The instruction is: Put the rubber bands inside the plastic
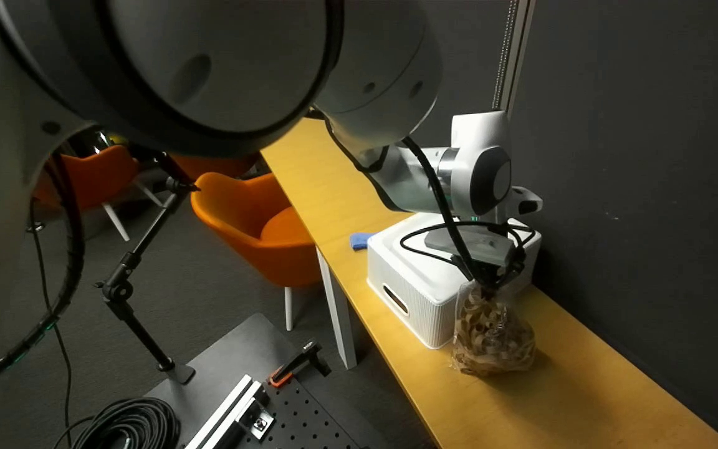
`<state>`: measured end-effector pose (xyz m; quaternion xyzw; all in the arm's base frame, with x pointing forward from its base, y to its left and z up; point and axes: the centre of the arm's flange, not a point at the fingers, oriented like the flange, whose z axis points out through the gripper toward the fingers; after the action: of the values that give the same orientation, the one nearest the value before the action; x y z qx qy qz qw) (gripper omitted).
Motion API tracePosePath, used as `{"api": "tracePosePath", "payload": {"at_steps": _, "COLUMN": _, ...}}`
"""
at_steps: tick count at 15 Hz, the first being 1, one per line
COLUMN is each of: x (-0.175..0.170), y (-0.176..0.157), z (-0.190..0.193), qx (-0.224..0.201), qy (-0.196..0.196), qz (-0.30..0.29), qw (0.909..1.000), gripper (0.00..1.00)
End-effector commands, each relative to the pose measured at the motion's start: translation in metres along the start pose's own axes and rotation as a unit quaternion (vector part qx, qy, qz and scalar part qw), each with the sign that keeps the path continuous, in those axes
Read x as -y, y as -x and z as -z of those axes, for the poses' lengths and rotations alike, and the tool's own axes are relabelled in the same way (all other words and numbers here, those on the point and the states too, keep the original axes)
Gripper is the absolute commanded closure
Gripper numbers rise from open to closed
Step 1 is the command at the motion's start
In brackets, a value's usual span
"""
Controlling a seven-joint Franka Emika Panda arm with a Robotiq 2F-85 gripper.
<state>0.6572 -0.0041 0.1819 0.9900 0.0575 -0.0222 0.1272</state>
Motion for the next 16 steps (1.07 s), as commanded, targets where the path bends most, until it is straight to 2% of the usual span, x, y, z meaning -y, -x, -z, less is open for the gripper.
{"api": "tracePosePath", "payload": {"at_steps": 1, "x": 0.008, "y": -0.014, "z": -0.003, "qx": -0.008, "qy": 0.005, "qz": 0.019, "qw": 0.9998, "gripper": 0.99}}
{"api": "tracePosePath", "payload": {"at_steps": 2, "x": 0.009, "y": -0.012, "z": -0.002, "qx": -0.008, "qy": 0.005, "qz": 0.019, "qw": 0.9998, "gripper": 0.99}}
{"api": "tracePosePath", "payload": {"at_steps": 3, "x": 0.007, "y": -0.010, "z": 0.000, "qx": -0.010, "qy": 0.006, "qz": 0.017, "qw": 0.9998, "gripper": 0.72}}
{"api": "tracePosePath", "payload": {"at_steps": 4, "x": 0.006, "y": -0.008, "z": 0.004, "qx": -0.012, "qy": 0.004, "qz": 0.015, "qw": 0.9998, "gripper": 0.71}}
{"api": "tracePosePath", "payload": {"at_steps": 13, "x": 0.003, "y": 0.011, "z": 0.043, "qx": -0.013, "qy": -0.016, "qz": 0.005, "qw": 0.9998, "gripper": 0.06}}
{"api": "tracePosePath", "payload": {"at_steps": 14, "x": 0.006, "y": 0.011, "z": 0.051, "qx": -0.014, "qy": -0.017, "qz": 0.010, "qw": 0.9997, "gripper": 0.01}}
{"api": "tracePosePath", "payload": {"at_steps": 16, "x": 0.012, "y": 0.008, "z": 0.065, "qx": -0.018, "qy": -0.020, "qz": 0.018, "qw": 0.9995, "gripper": 0.00}}
